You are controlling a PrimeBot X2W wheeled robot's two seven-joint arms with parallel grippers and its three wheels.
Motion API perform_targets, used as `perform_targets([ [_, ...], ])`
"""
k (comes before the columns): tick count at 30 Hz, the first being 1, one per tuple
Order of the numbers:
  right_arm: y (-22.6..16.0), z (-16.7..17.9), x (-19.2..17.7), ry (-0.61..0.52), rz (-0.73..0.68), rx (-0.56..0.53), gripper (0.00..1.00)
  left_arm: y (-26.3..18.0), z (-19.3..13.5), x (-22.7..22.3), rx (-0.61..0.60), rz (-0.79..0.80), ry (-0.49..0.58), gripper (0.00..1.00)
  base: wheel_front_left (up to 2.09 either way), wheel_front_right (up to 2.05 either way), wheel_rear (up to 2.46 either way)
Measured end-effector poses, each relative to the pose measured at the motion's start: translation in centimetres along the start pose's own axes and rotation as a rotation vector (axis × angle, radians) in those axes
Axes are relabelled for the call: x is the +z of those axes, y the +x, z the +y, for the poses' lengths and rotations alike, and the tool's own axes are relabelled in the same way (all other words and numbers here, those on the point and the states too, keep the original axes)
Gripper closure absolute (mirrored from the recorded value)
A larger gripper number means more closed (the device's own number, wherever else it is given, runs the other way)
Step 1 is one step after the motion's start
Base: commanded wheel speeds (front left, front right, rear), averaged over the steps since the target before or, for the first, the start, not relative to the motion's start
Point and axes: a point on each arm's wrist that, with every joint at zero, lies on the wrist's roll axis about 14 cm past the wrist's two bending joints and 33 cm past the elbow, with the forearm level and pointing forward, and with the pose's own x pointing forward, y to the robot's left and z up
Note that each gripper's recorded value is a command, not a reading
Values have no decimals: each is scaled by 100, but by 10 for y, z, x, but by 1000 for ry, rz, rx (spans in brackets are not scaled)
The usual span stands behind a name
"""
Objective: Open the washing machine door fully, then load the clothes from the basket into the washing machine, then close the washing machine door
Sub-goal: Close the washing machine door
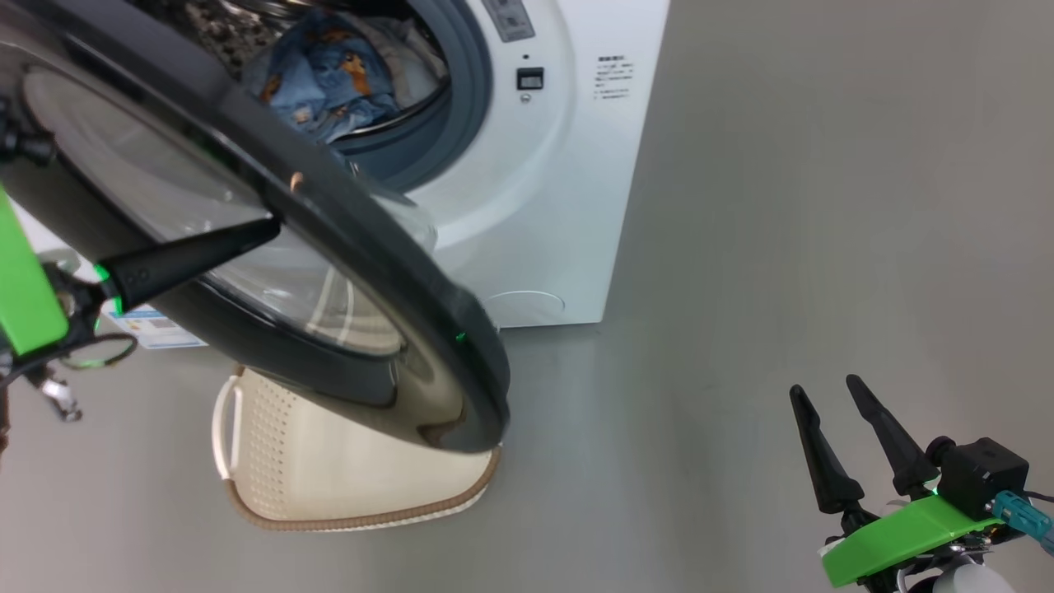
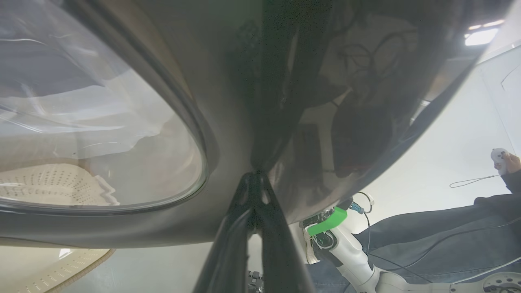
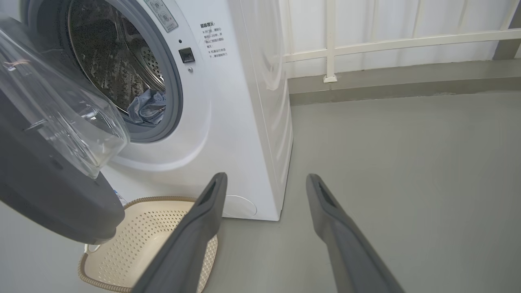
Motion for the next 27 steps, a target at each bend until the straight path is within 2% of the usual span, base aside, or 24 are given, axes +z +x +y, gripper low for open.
perform_targets([
  [7,-3,-11,1,-1,-3,-36,0,22,7,2,-3,12,0,100,0,0,0],
  [14,1,-5,4,0,-11,-18,0,12,9,2,15,-16,-2,100,0,0,0],
  [18,3,1,6,1,-18,2,0,-5,20,-6,60,-46,-31,100,0,0,0],
  [19,4,3,6,0,-20,8,0,-10,25,-9,79,-53,-39,70,0,0,0],
  [20,5,5,7,0,-22,14,0,-15,28,-12,94,-64,-48,54,0,0,0],
  [21,5,7,8,0,-24,19,0,-20,32,-15,106,-76,-59,7,0,0,0],
  [22,6,8,8,-1,-25,24,0,-25,36,-18,122,-90,-70,0,0,0,0],
  [27,6,13,9,-8,-25,44,0,-48,57,-35,212,-164,-115,0,0,0,0],
])
